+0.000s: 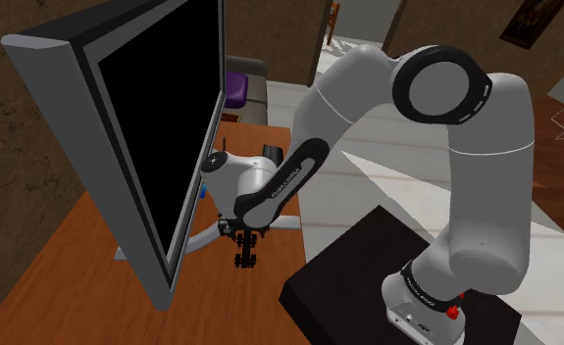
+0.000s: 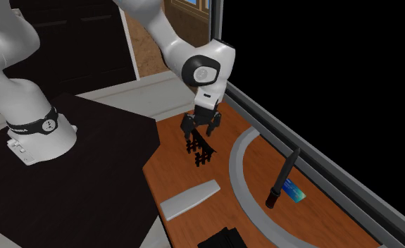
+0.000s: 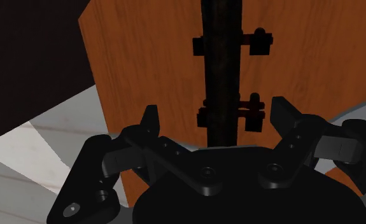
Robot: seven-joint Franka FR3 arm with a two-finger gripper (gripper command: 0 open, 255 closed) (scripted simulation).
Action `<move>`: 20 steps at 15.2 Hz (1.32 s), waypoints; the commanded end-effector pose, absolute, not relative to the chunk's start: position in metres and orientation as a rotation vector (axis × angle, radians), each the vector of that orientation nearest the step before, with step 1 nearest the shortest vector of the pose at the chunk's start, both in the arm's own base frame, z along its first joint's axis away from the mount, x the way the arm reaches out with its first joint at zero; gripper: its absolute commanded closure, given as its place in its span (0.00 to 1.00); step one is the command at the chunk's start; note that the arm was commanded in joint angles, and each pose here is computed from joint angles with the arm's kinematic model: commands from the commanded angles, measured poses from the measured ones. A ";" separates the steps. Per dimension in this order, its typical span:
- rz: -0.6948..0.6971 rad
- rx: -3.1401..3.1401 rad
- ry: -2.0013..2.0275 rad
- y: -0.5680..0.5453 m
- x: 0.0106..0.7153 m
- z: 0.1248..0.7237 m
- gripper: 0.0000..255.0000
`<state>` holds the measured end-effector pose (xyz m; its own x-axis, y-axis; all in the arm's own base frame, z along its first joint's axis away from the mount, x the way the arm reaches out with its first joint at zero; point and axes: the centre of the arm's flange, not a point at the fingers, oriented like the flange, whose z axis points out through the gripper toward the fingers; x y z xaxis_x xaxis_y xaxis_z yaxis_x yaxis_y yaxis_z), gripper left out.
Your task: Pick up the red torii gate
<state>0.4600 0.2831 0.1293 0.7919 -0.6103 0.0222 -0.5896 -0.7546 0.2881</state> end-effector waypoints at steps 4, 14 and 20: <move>-0.105 2.702 -0.926 0.284 0.460 0.111 0.00; -0.105 2.702 -0.926 0.284 0.460 0.111 1.00; -0.105 2.702 -0.926 0.284 0.460 0.143 1.00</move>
<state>0.4614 0.2842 0.1357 0.7918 -0.6104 0.0226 -0.5898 -0.7545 0.2879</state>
